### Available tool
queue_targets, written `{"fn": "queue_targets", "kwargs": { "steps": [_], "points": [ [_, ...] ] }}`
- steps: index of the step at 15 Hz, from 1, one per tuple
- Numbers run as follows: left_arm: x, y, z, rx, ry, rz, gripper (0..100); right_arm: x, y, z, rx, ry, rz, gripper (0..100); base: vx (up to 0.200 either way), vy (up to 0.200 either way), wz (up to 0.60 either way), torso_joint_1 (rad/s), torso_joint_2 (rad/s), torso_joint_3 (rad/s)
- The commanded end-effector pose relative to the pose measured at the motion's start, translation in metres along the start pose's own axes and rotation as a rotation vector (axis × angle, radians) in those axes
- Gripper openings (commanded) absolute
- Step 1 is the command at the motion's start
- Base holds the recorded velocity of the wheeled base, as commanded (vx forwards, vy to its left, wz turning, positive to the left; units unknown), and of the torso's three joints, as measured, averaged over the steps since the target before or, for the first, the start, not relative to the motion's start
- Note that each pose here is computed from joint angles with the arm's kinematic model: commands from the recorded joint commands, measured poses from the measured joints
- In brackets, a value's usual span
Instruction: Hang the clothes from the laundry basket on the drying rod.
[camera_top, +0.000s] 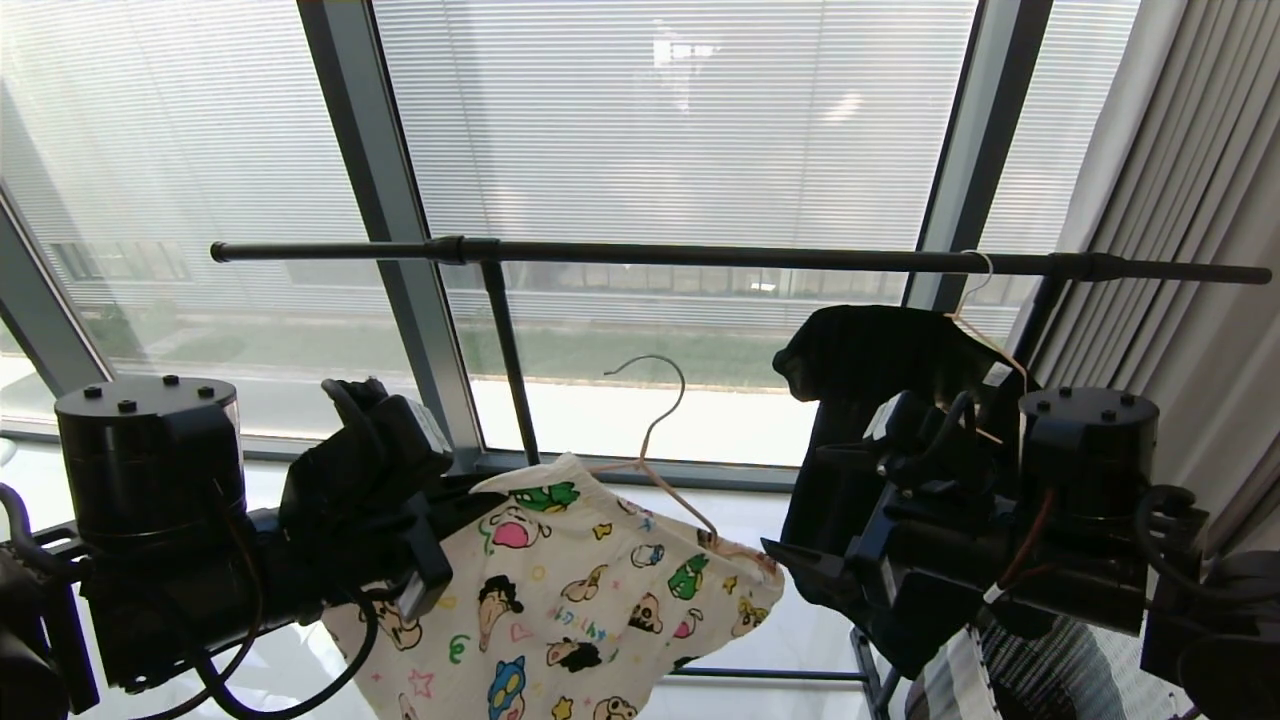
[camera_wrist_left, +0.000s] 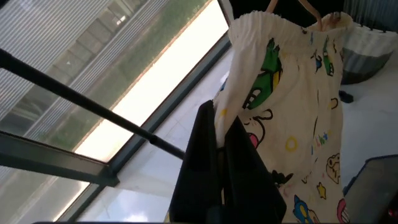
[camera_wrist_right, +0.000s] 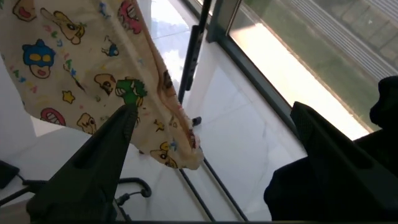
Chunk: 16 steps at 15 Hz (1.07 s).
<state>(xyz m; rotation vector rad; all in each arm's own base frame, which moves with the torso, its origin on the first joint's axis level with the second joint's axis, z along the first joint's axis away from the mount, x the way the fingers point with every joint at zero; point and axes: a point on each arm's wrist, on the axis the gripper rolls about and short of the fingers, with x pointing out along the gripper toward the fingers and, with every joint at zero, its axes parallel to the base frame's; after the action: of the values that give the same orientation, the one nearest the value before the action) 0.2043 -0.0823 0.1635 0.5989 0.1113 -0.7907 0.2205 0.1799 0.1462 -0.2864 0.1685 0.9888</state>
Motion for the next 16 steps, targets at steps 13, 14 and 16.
{"fn": "queue_targets", "kwargs": {
  "steps": [13,14,16],
  "points": [
    [0.001,-0.03,0.028,0.071,-0.11,-0.113,0,-0.002,0.013,0.014,-0.105,-0.032,0.159,100,0.0,0.0,0.0,0.0,0.0,0.0],
    [0.001,-0.03,0.028,0.071,-0.108,-0.111,0,-0.006,0.012,0.012,-0.1,-0.025,0.151,100,0.0,0.0,0.0,0.0,0.0,0.0],
    [0.0,-0.029,0.027,0.07,-0.105,-0.108,0,-0.021,0.01,0.01,-0.093,-0.028,0.132,100,0.0,0.0,0.0,0.0,0.0,0.0]
  ]
}}
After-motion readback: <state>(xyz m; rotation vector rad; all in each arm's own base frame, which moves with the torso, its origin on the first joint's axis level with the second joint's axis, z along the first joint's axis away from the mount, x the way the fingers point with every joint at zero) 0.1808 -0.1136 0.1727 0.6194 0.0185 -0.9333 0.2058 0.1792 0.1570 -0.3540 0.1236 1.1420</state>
